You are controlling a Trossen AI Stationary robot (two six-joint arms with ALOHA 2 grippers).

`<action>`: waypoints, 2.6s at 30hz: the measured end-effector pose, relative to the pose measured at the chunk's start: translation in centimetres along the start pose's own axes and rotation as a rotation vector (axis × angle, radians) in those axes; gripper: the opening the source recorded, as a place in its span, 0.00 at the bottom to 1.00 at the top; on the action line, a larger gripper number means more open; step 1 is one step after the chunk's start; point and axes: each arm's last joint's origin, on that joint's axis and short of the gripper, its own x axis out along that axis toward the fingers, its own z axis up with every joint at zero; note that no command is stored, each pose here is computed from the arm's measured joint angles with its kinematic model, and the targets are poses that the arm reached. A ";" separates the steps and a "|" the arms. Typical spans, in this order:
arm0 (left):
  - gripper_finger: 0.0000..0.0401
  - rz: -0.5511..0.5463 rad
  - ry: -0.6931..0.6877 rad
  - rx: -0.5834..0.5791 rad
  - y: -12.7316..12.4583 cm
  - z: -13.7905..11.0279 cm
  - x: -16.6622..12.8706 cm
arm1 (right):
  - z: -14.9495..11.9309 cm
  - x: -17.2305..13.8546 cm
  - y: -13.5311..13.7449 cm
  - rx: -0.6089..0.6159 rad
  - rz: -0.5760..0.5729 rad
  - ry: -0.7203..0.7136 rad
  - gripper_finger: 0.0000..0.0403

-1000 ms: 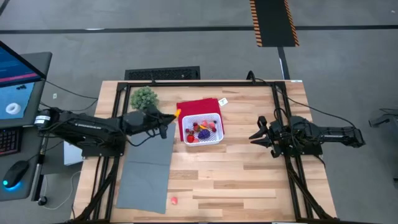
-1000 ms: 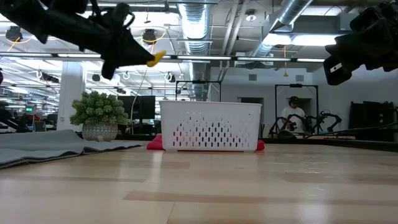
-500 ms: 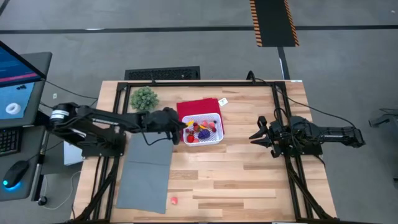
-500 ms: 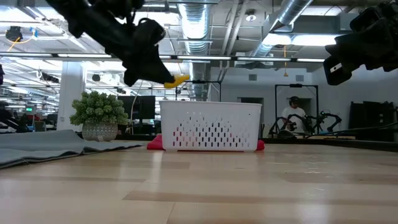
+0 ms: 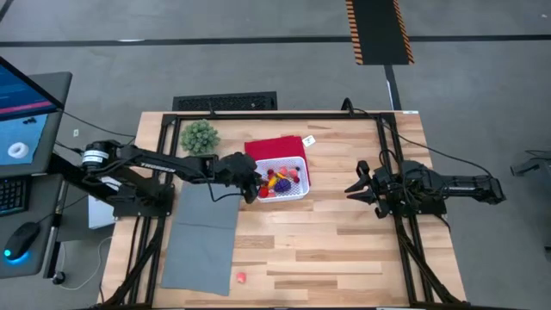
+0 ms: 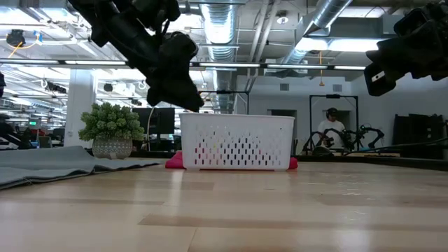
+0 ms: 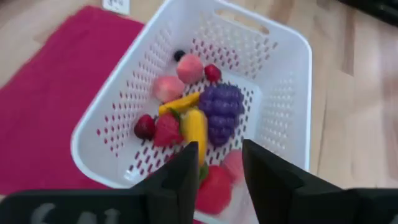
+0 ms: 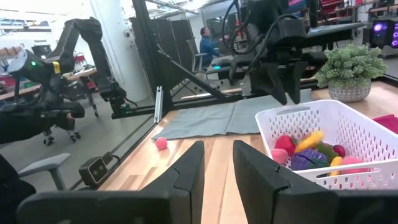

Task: Pick and placing Produce into tupperware
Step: Put the pink peach into the white bin

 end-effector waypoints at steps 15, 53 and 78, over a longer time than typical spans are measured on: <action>0.33 -0.261 -0.181 0.032 -2.6 2.2 -8.9 | -0.3 0.3 -0.1 0.021 -0.008 0.043 0.27; 0.59 -0.398 0.252 0.345 -19.0 -12.1 -8.2 | -0.3 0.3 -0.2 0.023 -0.005 0.043 0.27; 0.59 -0.262 0.370 0.311 -21.5 -15.0 -5.5 | -0.4 0.3 -0.2 0.042 -0.008 0.048 0.27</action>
